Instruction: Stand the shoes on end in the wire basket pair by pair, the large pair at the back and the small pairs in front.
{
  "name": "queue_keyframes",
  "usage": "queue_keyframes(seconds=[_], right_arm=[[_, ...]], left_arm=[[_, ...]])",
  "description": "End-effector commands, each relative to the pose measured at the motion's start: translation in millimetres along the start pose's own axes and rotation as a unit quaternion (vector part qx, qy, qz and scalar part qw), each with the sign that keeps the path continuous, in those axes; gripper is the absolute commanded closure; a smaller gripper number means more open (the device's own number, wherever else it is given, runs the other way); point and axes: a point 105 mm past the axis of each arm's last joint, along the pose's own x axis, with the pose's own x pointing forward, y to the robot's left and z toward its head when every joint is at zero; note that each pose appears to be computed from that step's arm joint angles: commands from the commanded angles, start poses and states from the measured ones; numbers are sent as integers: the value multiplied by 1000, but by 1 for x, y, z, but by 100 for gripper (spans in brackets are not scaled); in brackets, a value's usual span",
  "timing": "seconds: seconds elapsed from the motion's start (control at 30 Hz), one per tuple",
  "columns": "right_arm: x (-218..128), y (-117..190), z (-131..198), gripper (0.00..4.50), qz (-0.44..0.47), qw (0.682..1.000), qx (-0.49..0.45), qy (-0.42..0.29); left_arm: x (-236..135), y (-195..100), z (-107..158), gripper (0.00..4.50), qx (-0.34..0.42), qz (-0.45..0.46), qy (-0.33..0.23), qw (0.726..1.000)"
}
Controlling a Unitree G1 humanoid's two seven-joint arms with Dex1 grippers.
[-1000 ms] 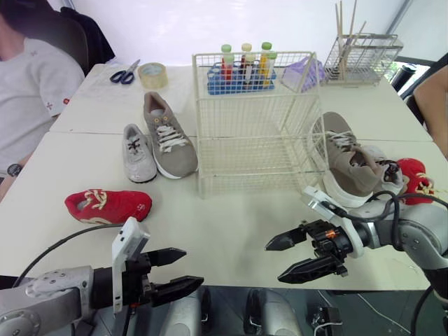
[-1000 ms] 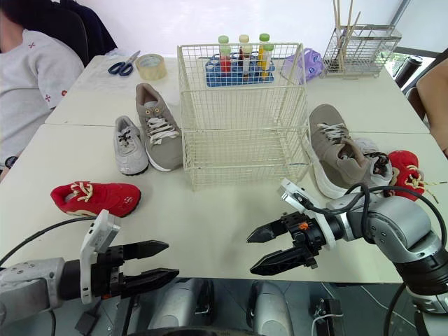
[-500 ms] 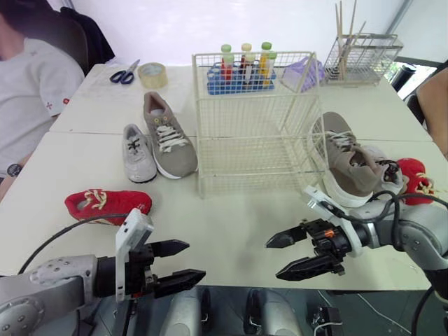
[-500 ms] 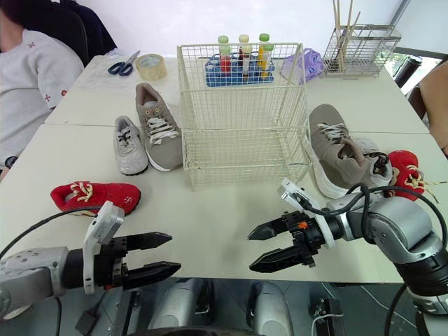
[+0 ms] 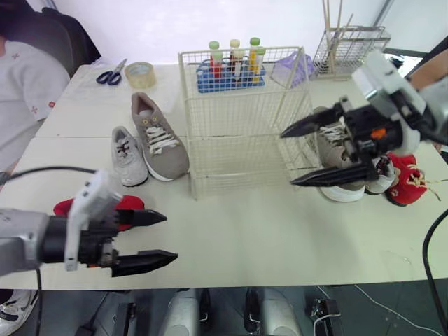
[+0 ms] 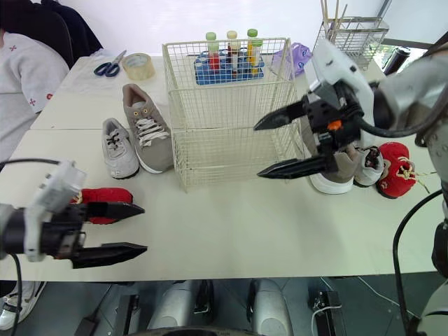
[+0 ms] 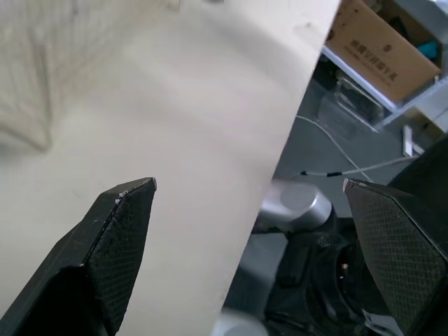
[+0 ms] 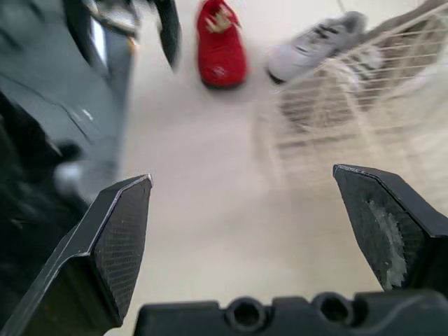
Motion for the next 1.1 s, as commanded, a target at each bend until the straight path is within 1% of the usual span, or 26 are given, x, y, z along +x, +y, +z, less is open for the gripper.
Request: queue_keyframes(seconds=[0.03,0.1,0.2,0.37,0.5,0.53,0.57,0.7,0.8,0.83,0.9,0.97,1.1], right_arm=[[4,-14,-14,0,18,998,-38,55],[6,-21,-28,0,28,995,-43,90],[9,-29,-42,0,38,992,-45,115],[19,-48,-67,0,33,986,-47,158],[31,-45,-77,0,64,983,-44,169],[34,-45,-78,54,69,982,-48,171],[36,-46,-83,78,71,980,-51,181],[42,-39,-89,276,80,978,-47,188],[41,-38,-88,424,65,979,-35,189],[41,-39,-86,443,57,981,-30,183],[40,-40,-81,443,28,985,-18,170],[35,-36,-81,443,-5,985,-7,172],[34,-19,-74,443,-43,986,30,161]], left_arm=[[-2,-1,13,3,45,17,0,999],[-2,-1,15,3,59,26,1,998],[2,-2,17,3,66,34,-7,997],[10,-4,8,3,47,48,-23,997],[16,-5,2,3,35,55,-32,997],[17,-6,1,0,34,55,-34,997],[19,-5,1,0,35,58,-35,997],[24,-3,-2,0,34,65,-38,997],[25,-4,-3,0,30,62,-40,997],[25,-3,-3,0,30,63,-40,997],[26,-1,-4,0,29,65,-41,997],[25,3,-6,0,25,71,-41,996],[24,8,-8,0,23,73,-43,996]])
